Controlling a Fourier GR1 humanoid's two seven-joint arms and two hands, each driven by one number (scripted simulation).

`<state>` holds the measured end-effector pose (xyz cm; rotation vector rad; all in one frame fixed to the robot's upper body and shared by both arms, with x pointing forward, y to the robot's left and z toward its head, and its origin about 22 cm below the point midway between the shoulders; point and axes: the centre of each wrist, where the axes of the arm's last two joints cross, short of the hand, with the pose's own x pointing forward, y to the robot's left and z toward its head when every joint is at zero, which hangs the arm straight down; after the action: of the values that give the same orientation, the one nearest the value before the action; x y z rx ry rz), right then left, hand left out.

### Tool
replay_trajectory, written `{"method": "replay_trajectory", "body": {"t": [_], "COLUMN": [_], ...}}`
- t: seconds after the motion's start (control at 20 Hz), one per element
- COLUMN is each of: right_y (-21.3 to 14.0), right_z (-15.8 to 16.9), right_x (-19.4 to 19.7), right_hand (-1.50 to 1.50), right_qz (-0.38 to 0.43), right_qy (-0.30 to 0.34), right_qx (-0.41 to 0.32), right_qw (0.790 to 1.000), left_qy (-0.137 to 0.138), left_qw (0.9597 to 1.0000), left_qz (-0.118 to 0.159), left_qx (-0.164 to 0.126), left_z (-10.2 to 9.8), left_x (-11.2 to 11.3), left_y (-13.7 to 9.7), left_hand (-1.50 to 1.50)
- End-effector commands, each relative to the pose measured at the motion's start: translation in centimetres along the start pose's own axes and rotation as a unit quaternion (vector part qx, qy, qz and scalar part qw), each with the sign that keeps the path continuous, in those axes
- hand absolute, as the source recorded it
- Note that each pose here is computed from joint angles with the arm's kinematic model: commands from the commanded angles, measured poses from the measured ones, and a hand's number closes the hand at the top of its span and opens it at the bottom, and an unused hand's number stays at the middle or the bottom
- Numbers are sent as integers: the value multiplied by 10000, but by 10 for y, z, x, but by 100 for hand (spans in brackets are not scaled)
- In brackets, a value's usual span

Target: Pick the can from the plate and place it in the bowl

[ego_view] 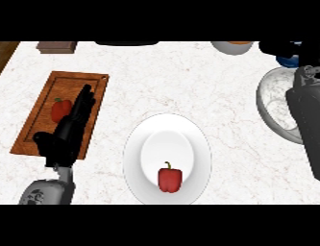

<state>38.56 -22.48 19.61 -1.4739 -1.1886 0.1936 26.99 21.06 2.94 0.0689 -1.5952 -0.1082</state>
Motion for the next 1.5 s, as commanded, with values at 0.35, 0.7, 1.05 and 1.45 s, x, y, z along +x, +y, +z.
{"method": "replay_trajectory", "body": {"t": [0.35, 0.7, 1.05, 1.45], "right_y": [36, 51, 64, 19], "right_z": [-34, -43, -40, -33], "right_x": [-107, -157, -179, -170], "right_hand": [150, -150, -150, -150], "right_qz": [476, -357, -1272, -2215], "right_qy": [457, 1078, 380, 72], "right_qx": [99, 1019, 1100, -114], "right_qw": [9978, 9883, 9850, 9751], "left_qy": [-70, 21, -101, -20], "left_qw": [10000, 10000, 9999, 10000], "left_qz": [11, -49, -42, 13], "left_qx": [24, -74, -43, 46], "left_z": [-7, -11, -4, -3], "left_x": [-8, 17, 15, -3], "left_y": [0, 6, 10, 12], "left_hand": [0, 0, 0, 0]}}
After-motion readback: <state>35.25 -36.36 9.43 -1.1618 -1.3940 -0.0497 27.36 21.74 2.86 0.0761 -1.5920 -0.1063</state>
